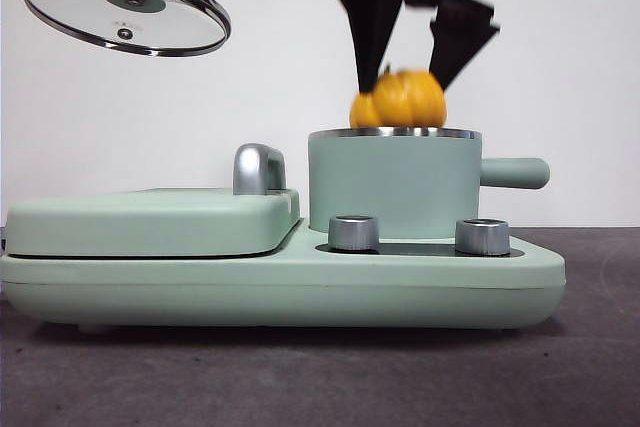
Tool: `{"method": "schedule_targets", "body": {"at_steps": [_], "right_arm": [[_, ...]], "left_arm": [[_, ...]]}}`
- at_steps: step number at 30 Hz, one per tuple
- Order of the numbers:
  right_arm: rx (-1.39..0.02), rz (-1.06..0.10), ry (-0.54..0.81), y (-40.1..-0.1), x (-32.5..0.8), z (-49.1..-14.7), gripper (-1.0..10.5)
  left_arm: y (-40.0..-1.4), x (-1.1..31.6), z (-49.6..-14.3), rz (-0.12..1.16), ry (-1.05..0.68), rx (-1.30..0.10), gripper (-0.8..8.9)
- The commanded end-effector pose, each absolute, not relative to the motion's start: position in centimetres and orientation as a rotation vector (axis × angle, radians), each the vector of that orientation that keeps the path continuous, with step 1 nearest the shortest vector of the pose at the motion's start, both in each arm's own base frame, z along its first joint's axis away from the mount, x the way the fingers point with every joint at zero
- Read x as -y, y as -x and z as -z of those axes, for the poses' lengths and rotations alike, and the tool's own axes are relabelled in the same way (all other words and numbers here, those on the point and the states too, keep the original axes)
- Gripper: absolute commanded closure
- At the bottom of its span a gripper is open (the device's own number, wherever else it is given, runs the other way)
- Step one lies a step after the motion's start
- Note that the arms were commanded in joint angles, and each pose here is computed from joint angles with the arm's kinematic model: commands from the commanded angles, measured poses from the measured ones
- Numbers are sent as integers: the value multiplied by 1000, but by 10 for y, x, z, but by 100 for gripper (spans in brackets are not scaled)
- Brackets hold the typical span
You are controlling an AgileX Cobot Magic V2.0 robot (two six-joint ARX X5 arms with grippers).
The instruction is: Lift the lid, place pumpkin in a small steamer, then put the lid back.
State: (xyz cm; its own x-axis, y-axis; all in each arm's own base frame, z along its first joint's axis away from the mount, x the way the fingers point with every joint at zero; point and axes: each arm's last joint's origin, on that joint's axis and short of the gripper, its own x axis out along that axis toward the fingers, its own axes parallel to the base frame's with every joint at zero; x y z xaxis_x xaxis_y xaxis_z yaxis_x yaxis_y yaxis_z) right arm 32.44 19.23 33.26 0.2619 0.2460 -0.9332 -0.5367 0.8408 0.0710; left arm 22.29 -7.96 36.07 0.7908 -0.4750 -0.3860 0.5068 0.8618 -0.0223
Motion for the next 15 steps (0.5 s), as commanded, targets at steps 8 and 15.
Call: {"method": "schedule_targets", "body": {"at_steps": [8,15], "right_arm": [[-1185,-539,294,-355,-203,-302,556],[-1212,-542,306,-362,-208,-287,556]], "left_arm": [[-224,80,-369,530,-81,-344,796],[-224,80,-369,530,-81,-344,796]]}}
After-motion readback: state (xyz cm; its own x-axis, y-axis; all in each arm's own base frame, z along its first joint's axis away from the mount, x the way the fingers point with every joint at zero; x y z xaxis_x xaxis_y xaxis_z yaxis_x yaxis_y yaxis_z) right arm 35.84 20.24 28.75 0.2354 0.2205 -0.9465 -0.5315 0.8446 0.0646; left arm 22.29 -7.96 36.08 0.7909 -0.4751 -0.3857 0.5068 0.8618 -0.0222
